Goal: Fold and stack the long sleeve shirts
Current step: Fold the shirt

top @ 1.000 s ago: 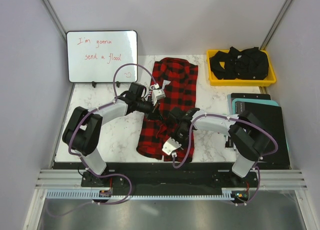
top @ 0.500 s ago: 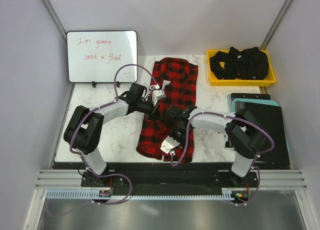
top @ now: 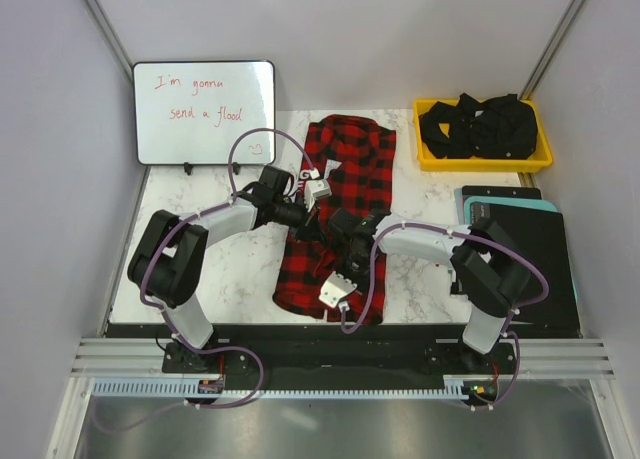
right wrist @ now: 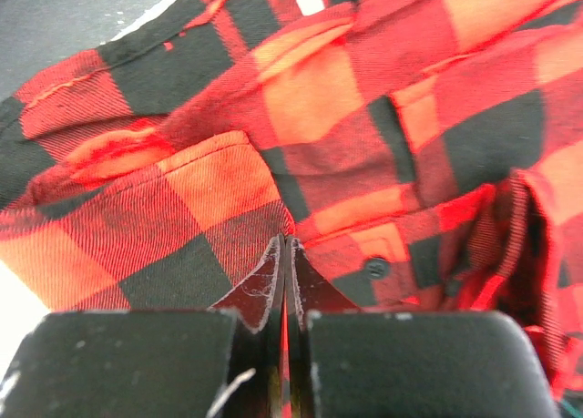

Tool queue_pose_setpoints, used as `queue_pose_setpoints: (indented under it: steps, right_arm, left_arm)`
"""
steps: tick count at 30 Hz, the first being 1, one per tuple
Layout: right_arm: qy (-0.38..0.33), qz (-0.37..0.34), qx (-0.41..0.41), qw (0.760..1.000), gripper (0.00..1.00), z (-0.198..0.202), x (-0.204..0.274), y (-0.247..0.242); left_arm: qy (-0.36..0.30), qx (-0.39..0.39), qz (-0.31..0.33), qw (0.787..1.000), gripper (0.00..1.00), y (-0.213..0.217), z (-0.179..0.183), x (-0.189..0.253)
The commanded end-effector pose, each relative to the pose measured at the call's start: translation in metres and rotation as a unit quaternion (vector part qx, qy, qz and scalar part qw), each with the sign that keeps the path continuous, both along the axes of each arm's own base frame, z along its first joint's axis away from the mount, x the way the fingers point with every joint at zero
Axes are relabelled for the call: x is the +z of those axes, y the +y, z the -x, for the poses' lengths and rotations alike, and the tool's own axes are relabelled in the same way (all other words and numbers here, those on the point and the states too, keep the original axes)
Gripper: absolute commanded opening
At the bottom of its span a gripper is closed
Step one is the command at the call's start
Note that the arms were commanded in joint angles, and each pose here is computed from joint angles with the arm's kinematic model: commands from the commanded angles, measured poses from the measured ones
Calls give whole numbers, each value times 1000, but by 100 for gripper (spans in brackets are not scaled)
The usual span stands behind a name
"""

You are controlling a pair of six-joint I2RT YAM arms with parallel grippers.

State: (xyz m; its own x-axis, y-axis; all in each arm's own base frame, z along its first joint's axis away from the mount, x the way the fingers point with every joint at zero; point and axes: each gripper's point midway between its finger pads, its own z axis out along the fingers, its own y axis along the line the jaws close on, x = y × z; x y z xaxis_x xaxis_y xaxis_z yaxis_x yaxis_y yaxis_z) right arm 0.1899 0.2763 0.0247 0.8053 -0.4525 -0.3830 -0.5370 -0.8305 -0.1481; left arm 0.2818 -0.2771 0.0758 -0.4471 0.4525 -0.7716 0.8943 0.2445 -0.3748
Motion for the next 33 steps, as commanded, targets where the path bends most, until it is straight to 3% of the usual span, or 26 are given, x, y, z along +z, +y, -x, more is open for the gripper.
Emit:
queue_pose_setpoints:
  steps: [1,5,13,27,33]
  right_arm:
    - [4,-33,16,999,0,3,24,15]
    - [3,-25,20,999,0,4,22,11]
    - [24,-75,9,997,0,5,46,43]
    - [29,-44,7,999,0,9,-2,40]
    - [18,-72,-20,997,0,2,3,51]
  left_arm:
    - [10,2,12,1000,2,-4,-5,10]
    - [13,2,13,1000,2,-4,-5,9]
    - [11,3,12,1000,2,-5,-6,10]
    - [15,1,23,1000,2,-4,0,21]
    - [8,2,42,999,2,-5,4,46]
